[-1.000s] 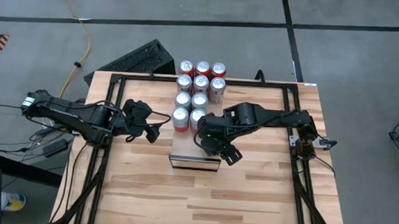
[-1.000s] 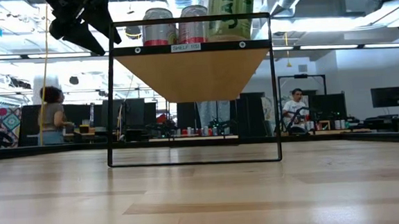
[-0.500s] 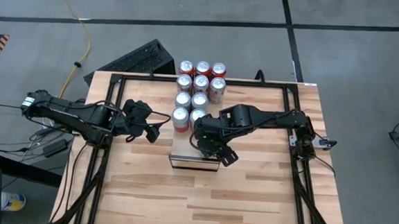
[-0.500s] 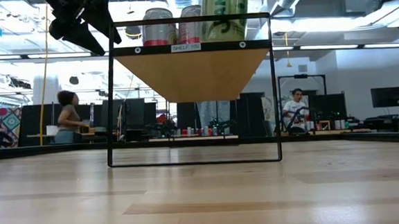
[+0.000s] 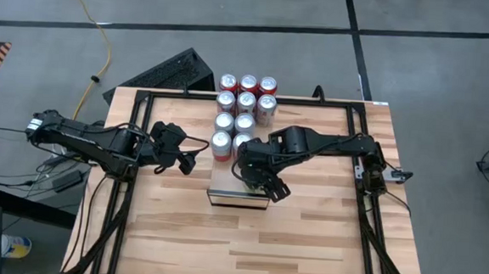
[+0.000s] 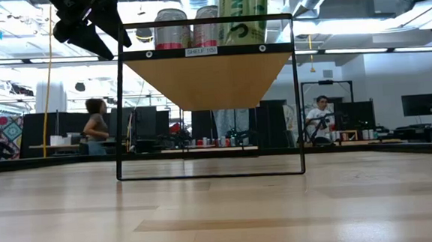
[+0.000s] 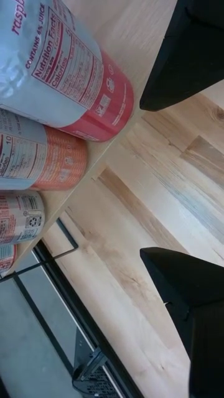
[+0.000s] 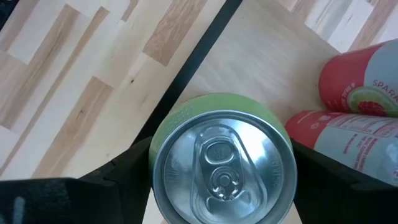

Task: Place canned beverage on shelf
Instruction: Put the green soda can on the shelf

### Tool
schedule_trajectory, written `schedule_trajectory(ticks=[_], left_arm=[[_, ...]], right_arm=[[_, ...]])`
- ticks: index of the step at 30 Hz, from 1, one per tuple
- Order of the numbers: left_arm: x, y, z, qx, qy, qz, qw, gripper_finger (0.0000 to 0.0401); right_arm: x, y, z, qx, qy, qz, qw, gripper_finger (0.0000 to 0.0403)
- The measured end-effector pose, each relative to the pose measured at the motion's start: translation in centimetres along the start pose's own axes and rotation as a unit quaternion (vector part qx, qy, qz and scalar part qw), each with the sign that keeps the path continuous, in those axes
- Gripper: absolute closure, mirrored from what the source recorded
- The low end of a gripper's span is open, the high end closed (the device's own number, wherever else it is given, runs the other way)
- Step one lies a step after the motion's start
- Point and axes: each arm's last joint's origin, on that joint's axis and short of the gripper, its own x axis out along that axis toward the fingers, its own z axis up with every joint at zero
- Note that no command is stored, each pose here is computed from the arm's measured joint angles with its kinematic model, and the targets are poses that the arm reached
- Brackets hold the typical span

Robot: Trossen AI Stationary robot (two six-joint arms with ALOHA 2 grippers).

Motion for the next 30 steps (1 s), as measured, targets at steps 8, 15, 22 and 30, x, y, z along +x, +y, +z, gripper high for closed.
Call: schedule_trajectory(ticks=[8,15,22,30], left_arm=[[0.0,0.0,0.0,-0.009,0.0,0.0,1.0,0.0038],[0.0,0.0,0.0,-0.012,0.0,0.0,1.0,0.0038],[0.0,0.0,0.0,-0.004,0.0,0.0,1.0,0.0038],[0.0,0.0,0.0,-0.004,0.0,0.0,1.0,0.0038]], right_arm=[[0.0,0.3,0.4,-0.029,-0.011,-0.003,1.0,0.009],[0.0,0.2,0.8,-0.052,-0.033,-0.013,0.998,0.009],[0.1,-0.1,0.6,-0.023,-0.03,-0.002,0.999,0.009],[0.3,-0.6,0.3,0.013,-0.029,0.014,0.999,0.0073]])
